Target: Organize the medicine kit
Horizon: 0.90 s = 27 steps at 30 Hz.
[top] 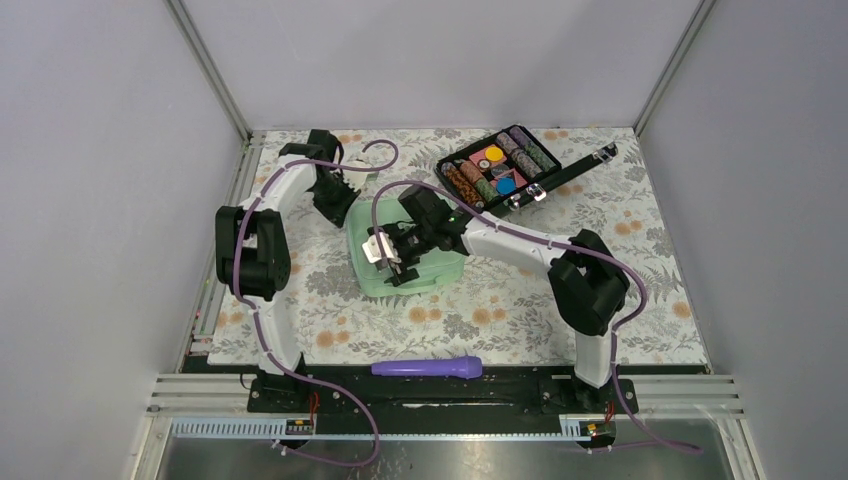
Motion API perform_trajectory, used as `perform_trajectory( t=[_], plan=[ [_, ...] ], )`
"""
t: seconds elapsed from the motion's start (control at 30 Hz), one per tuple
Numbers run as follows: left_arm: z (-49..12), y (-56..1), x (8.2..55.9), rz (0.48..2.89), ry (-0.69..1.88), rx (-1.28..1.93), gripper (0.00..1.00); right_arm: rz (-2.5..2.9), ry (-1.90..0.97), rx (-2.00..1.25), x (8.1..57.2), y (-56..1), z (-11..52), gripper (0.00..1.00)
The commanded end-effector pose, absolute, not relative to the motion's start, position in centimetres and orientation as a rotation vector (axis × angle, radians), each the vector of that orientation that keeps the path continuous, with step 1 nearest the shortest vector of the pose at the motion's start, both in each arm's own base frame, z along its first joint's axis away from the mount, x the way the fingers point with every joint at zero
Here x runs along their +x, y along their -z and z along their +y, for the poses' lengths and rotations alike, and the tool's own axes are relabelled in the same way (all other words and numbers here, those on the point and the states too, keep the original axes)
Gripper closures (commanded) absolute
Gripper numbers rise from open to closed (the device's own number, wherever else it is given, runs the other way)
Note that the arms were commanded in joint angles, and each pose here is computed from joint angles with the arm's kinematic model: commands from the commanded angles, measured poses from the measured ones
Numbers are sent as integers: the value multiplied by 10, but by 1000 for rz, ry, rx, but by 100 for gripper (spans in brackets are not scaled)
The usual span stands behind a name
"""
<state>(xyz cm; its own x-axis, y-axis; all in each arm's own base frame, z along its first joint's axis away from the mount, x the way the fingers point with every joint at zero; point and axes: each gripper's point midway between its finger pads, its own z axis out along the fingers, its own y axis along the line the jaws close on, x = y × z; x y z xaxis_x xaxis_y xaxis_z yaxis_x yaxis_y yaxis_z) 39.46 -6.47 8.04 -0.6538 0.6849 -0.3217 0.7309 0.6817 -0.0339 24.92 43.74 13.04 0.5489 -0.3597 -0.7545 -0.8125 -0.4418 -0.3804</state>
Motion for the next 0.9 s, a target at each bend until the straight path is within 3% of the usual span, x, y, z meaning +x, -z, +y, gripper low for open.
perform_trajectory(
  t=[0.0,0.17,0.33,0.43,0.7,0.87],
  plan=[
    [-64,-86,409,2577,224,1111,100,1002,-764,-2064,251,-116,434,18],
    [-68,-83,395,2611,263,1139,100,1048,-704,-2085,259,-98,429,18],
    [-89,-81,351,2703,387,1216,100,1217,-529,-1877,309,-93,448,29],
    [-88,-90,317,2786,467,1239,100,1280,-454,-1804,329,-92,451,41],
    [-76,-121,247,2874,628,1277,100,1383,-497,-1756,331,-84,446,51],
    [-79,-134,249,2840,631,1176,100,1385,-514,-1791,326,-80,441,51]
  ],
)
